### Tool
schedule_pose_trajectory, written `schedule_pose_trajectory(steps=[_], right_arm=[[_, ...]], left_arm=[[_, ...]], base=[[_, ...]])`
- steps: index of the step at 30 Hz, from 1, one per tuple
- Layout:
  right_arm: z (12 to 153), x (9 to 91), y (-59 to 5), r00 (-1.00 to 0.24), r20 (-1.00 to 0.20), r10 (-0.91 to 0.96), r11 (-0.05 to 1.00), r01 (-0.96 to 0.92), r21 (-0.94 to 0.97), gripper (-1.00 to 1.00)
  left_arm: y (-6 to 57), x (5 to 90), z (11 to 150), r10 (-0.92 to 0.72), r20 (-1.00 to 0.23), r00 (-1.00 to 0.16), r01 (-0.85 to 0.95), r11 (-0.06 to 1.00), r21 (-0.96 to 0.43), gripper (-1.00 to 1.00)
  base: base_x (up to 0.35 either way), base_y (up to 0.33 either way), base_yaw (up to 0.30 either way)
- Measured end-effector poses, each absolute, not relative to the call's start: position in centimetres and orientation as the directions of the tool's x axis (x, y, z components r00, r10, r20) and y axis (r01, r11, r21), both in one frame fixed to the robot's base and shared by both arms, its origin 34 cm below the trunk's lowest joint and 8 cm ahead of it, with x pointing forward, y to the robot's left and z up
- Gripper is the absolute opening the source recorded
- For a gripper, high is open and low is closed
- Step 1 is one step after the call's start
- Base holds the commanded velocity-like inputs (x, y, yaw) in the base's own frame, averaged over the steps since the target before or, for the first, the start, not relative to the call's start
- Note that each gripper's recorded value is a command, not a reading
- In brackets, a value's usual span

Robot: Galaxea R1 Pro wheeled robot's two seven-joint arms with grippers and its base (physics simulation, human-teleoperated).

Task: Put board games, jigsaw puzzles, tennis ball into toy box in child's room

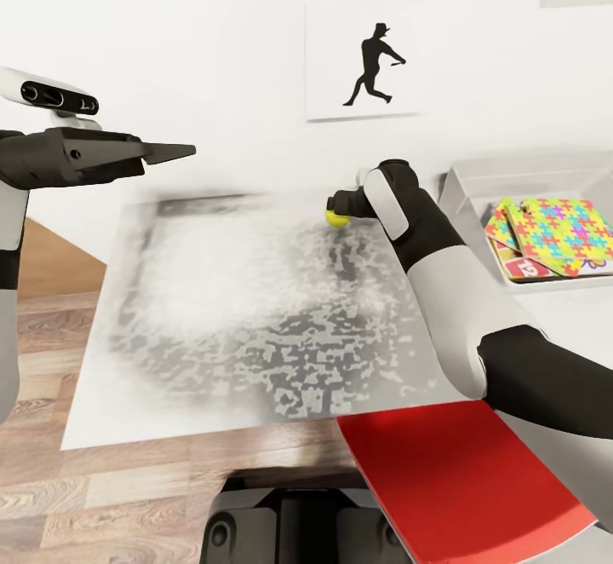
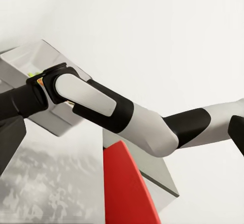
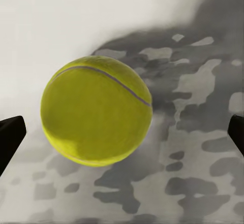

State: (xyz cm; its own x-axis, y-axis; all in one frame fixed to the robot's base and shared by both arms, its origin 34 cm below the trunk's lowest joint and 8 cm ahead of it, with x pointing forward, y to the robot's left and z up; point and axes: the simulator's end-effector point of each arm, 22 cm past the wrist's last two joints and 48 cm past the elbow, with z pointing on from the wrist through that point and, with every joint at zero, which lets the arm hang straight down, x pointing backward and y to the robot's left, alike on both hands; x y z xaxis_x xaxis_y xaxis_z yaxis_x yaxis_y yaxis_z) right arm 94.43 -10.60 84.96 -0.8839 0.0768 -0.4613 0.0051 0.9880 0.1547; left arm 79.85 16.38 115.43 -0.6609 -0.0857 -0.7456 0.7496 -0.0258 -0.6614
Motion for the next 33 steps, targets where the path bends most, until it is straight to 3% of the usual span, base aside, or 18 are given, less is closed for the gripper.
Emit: schedule_pose_trajectory(steps=[25, 33], right_arm=[[84.98, 94.42, -10.59, -0.884, -0.462, 0.076, 0.988, 0.004, 0.155, 1.0], [85.03, 94.45, -10.59, -0.883, -0.462, 0.077, 0.988, 0.005, 0.155, 1.0]], left_arm=[[16.42, 79.85, 115.46, -0.087, -0.746, -0.66, 0.75, -0.025, -0.661, 1.0], [16.42, 79.86, 115.46, -0.087, -0.746, -0.66, 0.75, -0.025, -0.661, 1.0]], base=[[-0.006, 0.007, 0.0], [0.0, 0.123, 0.0]])
